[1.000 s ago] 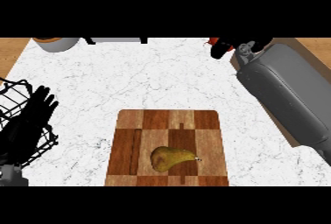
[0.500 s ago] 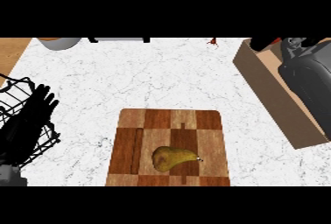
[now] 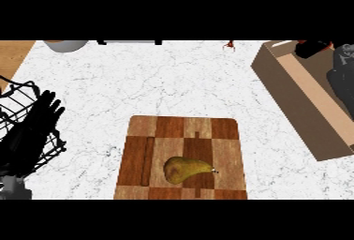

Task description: Pick the tomato from the cutting board and place it in the cardboard box

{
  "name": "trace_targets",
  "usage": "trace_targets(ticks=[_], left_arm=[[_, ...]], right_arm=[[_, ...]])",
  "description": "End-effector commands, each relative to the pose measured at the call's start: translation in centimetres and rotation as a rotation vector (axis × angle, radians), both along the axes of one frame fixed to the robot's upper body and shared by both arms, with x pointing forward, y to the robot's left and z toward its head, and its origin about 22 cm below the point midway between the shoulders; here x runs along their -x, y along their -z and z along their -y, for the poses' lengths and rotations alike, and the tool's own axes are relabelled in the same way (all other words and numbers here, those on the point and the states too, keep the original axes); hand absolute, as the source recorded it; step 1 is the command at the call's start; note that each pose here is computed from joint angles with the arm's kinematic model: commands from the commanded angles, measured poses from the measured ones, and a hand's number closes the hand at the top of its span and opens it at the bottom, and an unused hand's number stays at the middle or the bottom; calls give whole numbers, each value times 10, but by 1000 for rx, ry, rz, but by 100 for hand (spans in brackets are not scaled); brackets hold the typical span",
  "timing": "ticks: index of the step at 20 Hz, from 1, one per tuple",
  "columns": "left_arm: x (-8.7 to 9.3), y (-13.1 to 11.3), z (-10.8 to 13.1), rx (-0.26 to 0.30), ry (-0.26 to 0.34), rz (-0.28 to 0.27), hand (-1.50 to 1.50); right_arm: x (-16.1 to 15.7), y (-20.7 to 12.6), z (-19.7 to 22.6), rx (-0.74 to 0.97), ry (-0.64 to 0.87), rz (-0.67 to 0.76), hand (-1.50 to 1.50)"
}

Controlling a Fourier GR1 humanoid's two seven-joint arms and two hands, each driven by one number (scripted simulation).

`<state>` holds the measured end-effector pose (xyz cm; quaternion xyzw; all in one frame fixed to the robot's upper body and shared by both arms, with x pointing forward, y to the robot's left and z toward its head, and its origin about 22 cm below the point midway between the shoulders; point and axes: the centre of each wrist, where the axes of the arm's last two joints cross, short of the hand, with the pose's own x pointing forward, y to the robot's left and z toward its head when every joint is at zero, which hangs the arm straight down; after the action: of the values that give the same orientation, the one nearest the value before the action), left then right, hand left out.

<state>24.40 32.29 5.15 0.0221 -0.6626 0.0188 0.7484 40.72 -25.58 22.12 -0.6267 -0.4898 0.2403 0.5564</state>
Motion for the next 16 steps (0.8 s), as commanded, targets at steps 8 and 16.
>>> trace_targets(ticks=[8,16], left_arm=[[-6,0,2,3,10,4,0],[-17,-8,16,-2,9,-20,0]], right_arm=[[-8,76,48,-108,-19,-91,150],[-9,116,79,-274,55,-264,-150]])
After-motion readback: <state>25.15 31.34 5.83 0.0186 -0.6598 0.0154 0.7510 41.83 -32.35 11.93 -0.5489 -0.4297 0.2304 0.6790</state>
